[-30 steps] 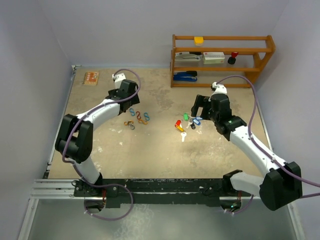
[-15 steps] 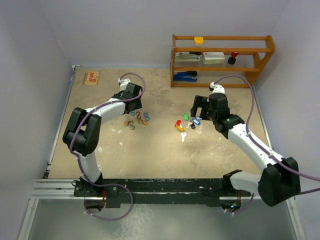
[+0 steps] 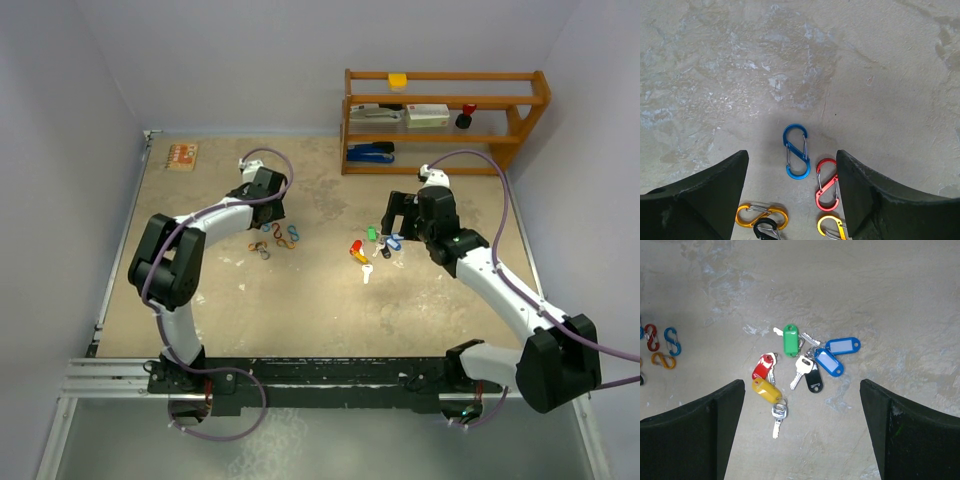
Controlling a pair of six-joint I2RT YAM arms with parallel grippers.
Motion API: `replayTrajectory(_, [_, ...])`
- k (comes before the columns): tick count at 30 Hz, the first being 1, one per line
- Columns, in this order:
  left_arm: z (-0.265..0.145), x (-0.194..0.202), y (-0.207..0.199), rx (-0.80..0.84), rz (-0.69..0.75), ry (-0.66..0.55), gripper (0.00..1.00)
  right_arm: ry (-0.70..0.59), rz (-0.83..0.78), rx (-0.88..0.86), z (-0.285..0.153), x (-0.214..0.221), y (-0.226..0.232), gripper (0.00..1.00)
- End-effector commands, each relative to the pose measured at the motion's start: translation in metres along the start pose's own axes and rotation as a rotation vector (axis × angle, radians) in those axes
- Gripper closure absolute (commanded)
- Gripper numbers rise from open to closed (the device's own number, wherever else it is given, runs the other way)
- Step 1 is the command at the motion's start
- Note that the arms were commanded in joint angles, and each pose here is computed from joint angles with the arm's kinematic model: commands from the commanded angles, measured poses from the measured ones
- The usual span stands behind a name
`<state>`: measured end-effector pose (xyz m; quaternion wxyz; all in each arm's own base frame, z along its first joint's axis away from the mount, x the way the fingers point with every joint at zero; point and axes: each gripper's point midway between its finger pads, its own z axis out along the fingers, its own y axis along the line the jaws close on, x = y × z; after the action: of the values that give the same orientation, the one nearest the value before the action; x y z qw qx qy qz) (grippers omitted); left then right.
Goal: Put the keys on the keyring
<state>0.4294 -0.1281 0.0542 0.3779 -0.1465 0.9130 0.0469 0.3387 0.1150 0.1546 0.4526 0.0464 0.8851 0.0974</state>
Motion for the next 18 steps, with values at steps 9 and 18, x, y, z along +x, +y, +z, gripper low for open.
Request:
replayTrajectory(9, [-0.004, -0.01, -0.003, 0.006, -0.047, -0.037, 0.31, 0.061, -0.047, -0.028, 0.012, -0.004, 0.012, 0.08])
replayTrajectory(18, [-0.029, -0.037, 0.0, 0.03, -0.103, -0.116, 0.29, 0.254, -0.265, -0.155, 0.036, 0.046, 0.064, 0.23])
